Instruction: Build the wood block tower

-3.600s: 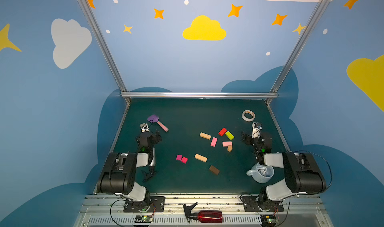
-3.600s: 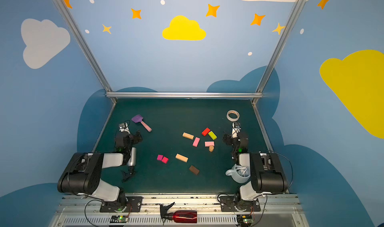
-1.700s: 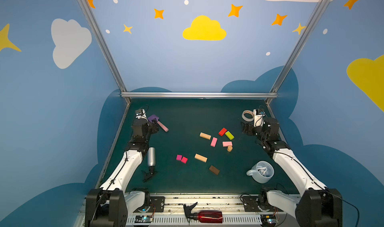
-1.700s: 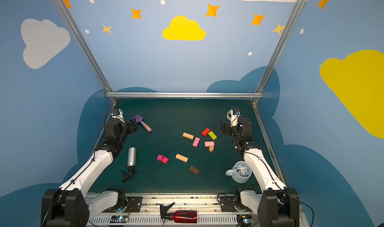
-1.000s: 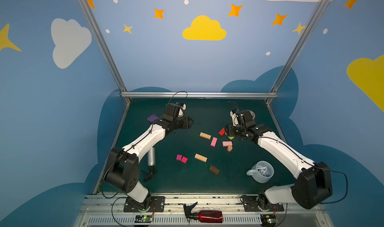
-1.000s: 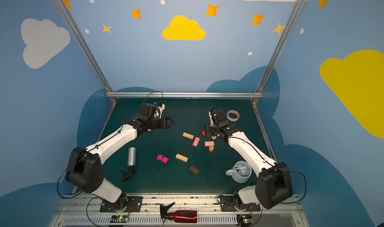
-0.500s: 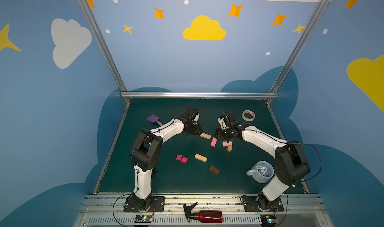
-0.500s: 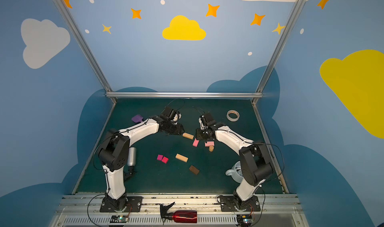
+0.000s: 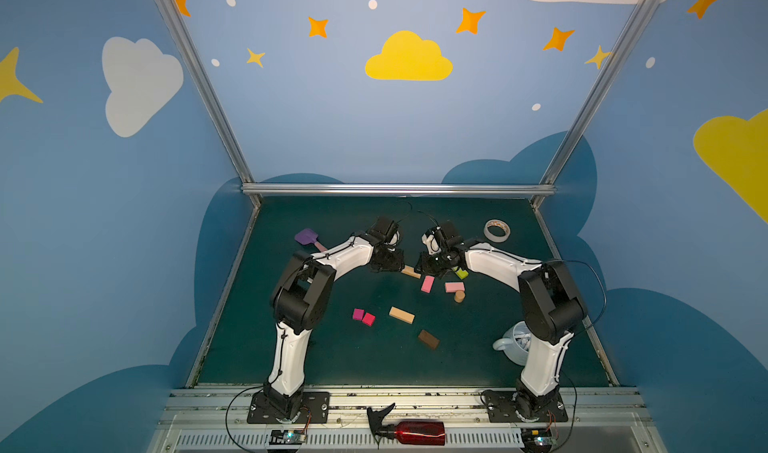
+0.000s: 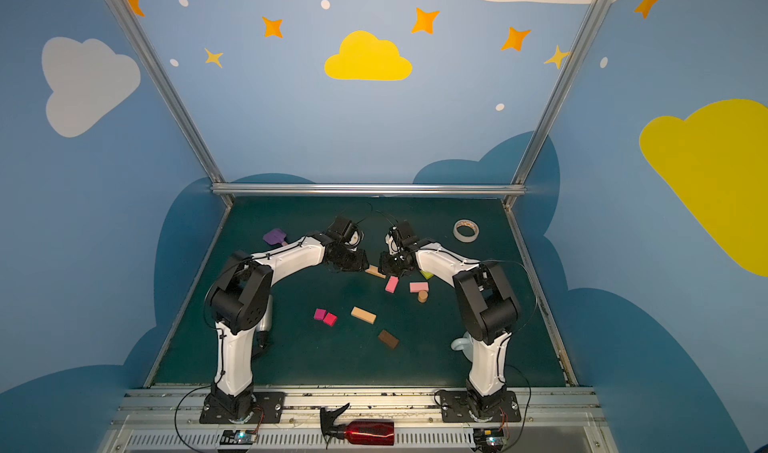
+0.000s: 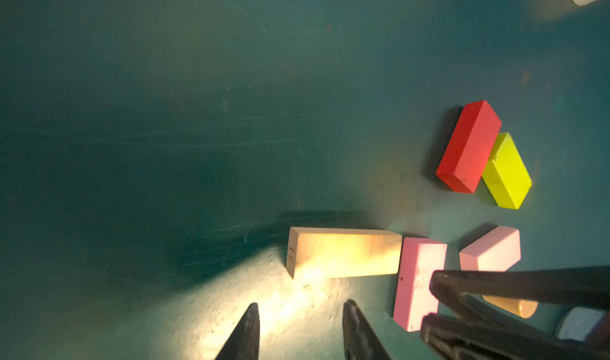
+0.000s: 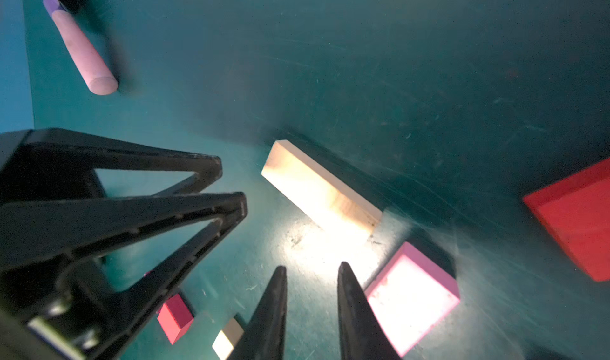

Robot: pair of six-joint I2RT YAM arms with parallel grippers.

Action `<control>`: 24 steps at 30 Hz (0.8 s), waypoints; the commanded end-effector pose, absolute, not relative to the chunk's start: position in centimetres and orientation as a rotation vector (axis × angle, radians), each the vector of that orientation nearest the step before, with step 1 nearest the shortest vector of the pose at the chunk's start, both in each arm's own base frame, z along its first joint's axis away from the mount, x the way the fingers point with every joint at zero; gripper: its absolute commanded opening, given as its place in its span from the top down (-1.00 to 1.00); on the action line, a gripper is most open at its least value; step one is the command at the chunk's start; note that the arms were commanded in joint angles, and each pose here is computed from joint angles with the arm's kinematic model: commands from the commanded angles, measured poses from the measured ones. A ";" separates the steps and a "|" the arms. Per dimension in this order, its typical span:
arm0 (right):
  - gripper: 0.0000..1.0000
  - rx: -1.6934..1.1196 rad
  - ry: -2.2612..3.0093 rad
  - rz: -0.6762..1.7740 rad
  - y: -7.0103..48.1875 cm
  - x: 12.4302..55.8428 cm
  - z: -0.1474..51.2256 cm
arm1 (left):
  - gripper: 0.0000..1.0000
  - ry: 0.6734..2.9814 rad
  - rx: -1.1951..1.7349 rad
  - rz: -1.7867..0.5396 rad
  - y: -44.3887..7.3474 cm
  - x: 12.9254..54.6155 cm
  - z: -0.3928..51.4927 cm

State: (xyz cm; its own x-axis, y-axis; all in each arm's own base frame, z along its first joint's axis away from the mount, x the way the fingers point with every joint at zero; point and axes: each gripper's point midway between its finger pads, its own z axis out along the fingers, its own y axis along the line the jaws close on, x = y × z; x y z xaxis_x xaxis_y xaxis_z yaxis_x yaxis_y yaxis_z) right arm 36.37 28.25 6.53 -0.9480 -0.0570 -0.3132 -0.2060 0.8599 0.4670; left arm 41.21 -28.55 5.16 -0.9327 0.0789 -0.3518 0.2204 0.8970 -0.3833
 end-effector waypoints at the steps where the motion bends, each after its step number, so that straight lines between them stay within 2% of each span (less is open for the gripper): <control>1: 0.47 -0.180 2.765 0.741 28.6 36.2 6.3 | 0.19 2.734 0.213 -0.623 -28.9 41.8 5.0; 24: 0.46 -0.129 2.833 0.761 28.6 35.8 3.8 | 0.25 2.743 0.193 -0.582 -28.9 43.0 4.0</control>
State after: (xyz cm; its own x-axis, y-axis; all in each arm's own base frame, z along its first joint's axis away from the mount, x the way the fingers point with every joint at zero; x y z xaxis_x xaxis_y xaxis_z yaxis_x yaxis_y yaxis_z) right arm 35.92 28.40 4.52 -0.9690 -0.0337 -0.2449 -0.1516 0.8637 0.4807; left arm 42.58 -29.31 4.92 -0.9304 0.0691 -0.3600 0.2167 0.8959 -0.3879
